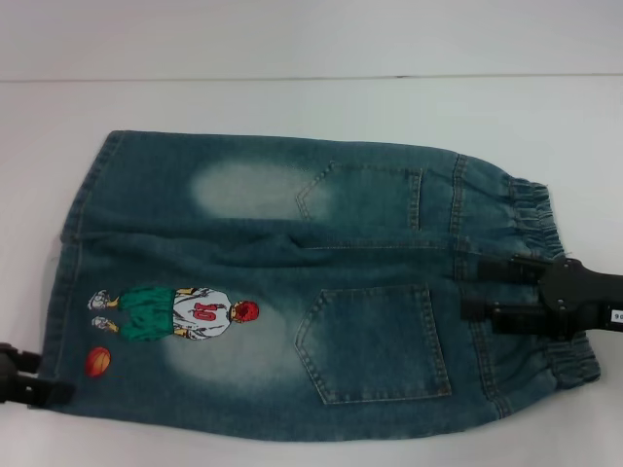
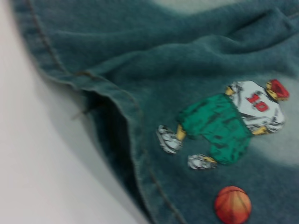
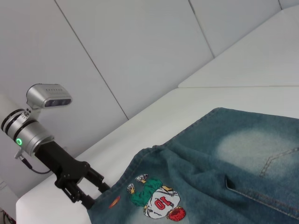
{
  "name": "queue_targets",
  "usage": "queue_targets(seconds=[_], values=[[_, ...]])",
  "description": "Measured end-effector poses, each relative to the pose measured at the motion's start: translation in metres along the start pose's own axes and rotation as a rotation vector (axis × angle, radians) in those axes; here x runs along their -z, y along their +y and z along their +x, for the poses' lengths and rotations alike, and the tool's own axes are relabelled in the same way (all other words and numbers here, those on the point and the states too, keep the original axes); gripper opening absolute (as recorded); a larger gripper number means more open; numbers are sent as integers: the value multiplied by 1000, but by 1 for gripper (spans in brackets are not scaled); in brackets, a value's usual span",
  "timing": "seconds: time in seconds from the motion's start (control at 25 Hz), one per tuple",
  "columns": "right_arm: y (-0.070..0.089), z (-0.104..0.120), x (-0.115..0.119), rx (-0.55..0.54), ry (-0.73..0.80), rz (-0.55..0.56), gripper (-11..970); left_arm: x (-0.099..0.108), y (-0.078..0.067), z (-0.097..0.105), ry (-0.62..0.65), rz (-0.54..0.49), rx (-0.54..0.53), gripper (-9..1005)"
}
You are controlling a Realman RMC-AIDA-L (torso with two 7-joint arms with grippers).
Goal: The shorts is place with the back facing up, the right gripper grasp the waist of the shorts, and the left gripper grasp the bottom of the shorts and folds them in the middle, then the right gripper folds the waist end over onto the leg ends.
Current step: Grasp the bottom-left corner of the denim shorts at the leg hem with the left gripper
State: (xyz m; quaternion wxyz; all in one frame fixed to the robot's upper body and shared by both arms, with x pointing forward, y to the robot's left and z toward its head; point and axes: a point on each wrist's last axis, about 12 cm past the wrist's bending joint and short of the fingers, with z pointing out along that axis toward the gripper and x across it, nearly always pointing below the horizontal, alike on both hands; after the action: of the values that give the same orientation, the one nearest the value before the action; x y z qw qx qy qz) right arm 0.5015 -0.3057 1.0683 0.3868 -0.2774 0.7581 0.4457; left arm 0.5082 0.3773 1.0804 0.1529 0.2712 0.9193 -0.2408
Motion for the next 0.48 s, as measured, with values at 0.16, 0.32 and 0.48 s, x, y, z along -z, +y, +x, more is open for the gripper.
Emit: queue_targets(seconds=[0.16, 0.32, 0.48], values=[[0, 0, 0, 0, -1, -1, 914, -5, -6, -1, 23, 35, -10, 839], [0, -1, 1, 1, -9, -1, 914, -8, -10, -2, 37, 61, -17, 842], [0, -2, 1, 3, -11, -1, 914, -10, -12, -5, 40, 80, -25, 843]])
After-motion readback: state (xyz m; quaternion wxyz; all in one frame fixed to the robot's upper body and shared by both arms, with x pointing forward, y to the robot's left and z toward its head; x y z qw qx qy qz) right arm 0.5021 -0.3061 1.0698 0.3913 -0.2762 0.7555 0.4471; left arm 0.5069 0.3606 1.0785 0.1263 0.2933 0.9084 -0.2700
